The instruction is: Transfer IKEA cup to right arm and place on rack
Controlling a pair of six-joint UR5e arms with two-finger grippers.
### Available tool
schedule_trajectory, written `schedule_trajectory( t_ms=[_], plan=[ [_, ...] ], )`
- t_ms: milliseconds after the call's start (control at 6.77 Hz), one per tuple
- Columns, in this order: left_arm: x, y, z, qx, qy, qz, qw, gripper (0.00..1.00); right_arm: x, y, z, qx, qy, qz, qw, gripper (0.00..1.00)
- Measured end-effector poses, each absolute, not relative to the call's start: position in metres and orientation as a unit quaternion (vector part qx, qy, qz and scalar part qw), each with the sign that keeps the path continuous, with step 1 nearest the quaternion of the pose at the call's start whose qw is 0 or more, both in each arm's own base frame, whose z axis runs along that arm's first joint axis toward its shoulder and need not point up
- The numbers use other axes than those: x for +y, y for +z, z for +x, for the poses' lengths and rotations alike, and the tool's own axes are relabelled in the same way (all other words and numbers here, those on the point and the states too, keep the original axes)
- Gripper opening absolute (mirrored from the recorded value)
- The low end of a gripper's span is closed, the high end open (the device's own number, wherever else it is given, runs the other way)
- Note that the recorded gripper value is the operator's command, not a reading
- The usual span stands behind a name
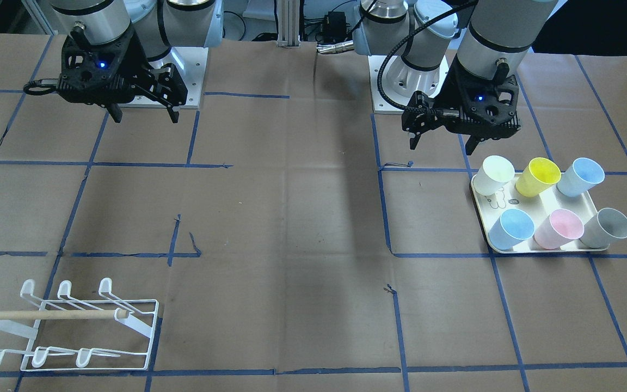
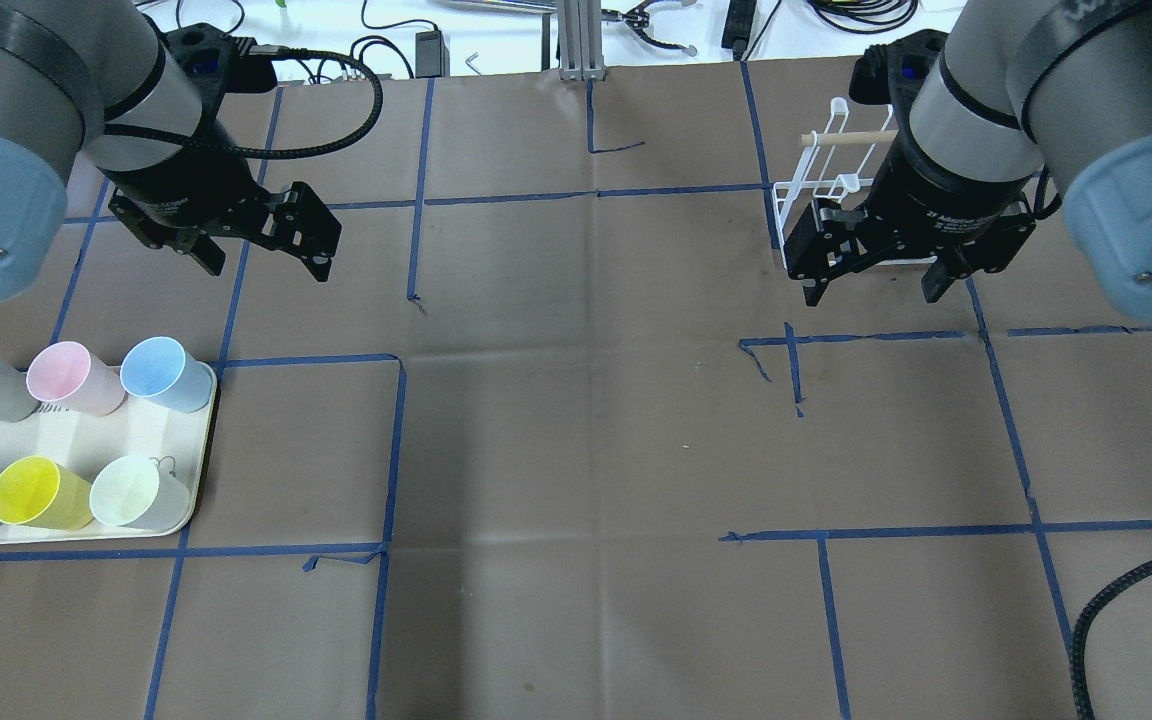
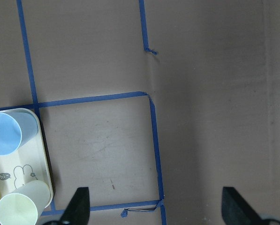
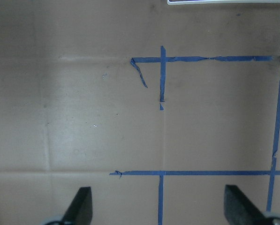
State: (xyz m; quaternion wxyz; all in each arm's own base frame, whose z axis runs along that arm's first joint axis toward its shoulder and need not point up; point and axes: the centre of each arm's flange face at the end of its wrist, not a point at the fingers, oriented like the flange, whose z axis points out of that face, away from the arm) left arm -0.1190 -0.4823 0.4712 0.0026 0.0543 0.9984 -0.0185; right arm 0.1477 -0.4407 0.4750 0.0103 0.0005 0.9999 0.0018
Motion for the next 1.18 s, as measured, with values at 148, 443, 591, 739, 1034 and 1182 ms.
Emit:
schedule_trajectory(
  t_ms=[148,443,591,739,1034,1182],
  plan=[
    [-0.4821,0.4716,-0.119,0.998,-0.019,0.055,0.003,0.99,-0.4409,0.4736,0.1477,1.0,0.003,0.0,0.01,1.0],
    [-0.4831,0.4734,-0.119,0.998,-0.021,0.056,0.003,0.99,-0.4425,0.4723,0.1478,1.0,0.003,0.002,0.011,1.0],
    [-0.4835,0.4736,-0.119,0.998,-0.021,0.057,0.003,0.99,-0.4431,0.4733,0.1478,1.0,-0.003,0.002,0.011,1.0],
    [-0.4836,0.4734,-0.119,0.998,-0.021,0.057,0.003,0.99,-0.4433,0.4748,0.1479,1.0,-0.007,0.003,0.011,1.0],
    [-0.4835,0.4739,-0.119,0.998,-0.021,0.057,0.003,0.99,-0.4431,0.476,0.148,1.0,-0.011,0.003,0.012,1.0],
    [-0.4831,0.4736,-0.119,0.998,-0.021,0.057,0.003,0.99,-0.4429,0.4754,0.148,1.0,-0.01,0.003,0.012,1.0]
  ],
)
